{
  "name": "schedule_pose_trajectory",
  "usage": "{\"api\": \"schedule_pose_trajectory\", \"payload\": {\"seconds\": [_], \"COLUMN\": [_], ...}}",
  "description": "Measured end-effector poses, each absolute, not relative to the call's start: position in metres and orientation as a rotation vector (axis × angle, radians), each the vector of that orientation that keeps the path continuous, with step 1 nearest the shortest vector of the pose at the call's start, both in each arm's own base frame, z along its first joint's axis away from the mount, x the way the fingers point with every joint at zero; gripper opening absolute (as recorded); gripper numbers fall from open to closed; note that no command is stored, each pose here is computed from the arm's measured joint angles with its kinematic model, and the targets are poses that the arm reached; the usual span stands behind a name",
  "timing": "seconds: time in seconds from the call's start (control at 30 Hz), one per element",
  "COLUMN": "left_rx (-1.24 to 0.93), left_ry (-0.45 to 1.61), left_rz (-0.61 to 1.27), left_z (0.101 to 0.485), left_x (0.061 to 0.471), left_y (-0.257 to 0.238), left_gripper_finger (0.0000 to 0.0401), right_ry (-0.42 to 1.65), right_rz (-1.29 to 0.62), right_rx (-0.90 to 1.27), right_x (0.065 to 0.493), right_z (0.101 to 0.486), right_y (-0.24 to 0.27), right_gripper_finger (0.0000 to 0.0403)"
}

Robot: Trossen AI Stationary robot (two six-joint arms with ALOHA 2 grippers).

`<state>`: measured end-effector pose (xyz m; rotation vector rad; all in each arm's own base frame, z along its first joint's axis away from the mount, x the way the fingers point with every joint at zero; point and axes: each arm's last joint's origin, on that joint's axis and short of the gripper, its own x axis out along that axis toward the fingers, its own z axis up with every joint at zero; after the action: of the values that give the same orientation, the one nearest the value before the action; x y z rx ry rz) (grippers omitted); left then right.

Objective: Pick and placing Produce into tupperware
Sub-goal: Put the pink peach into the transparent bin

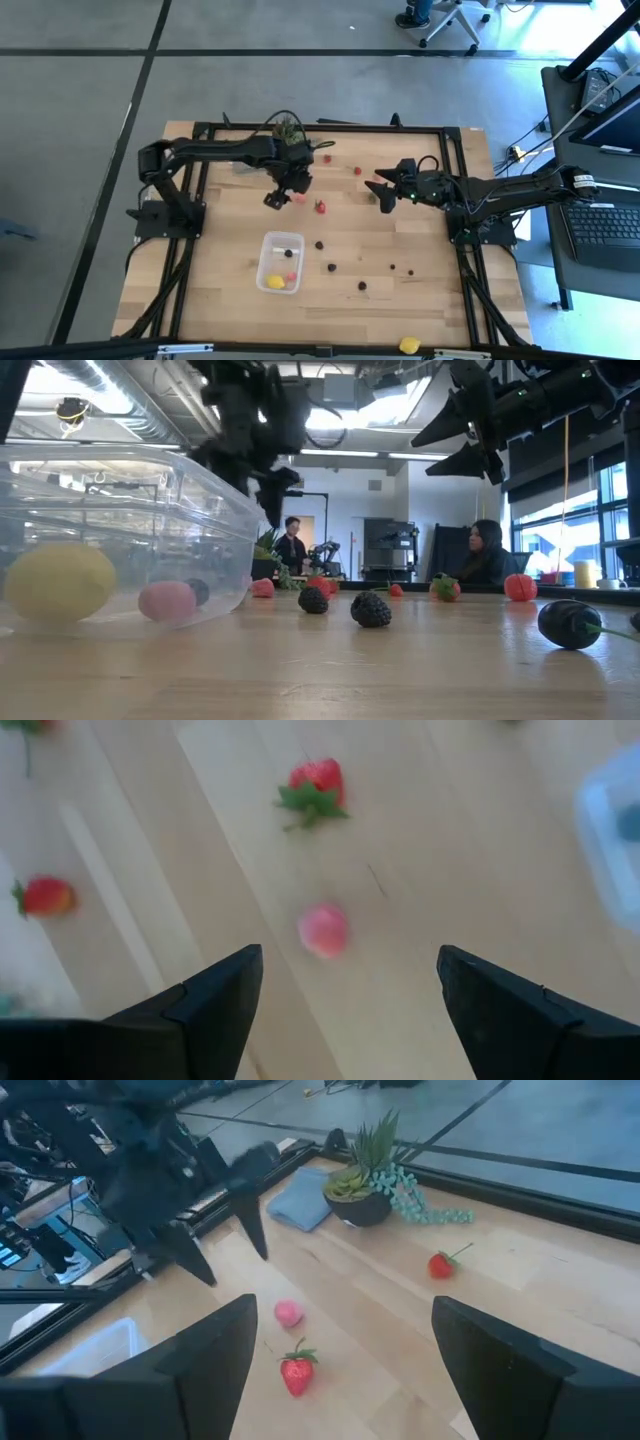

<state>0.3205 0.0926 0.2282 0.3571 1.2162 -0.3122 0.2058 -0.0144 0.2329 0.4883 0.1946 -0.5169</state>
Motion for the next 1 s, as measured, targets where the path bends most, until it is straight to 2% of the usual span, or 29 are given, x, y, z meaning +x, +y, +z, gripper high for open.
{"api": "schedule_pose_trajectory", "payload": {"seconds": [0.3, 0.53, 1.0], "left_rx": [0.334, 0.321, 0.253], "left_ry": [1.295, 1.323, 1.363], "left_rz": [-0.358, -0.330, -0.263], "left_z": [0.181, 0.169, 0.142], "left_x": [0.340, 0.344, 0.326], "left_y": [0.099, 0.102, 0.107], "left_gripper_finger": [0.0268, 0.0252, 0.0251], "right_ry": [0.193, 0.194, 0.196], "right_rz": [-0.527, -0.526, -0.525], "right_rx": [0.488, 0.487, 0.482], "right_x": [0.206, 0.206, 0.206], "right_z": [0.233, 0.233, 0.233], "right_y": [-0.015, -0.015, -0.015], "right_gripper_finger": [0.0303, 0.0303, 0.0303]}}
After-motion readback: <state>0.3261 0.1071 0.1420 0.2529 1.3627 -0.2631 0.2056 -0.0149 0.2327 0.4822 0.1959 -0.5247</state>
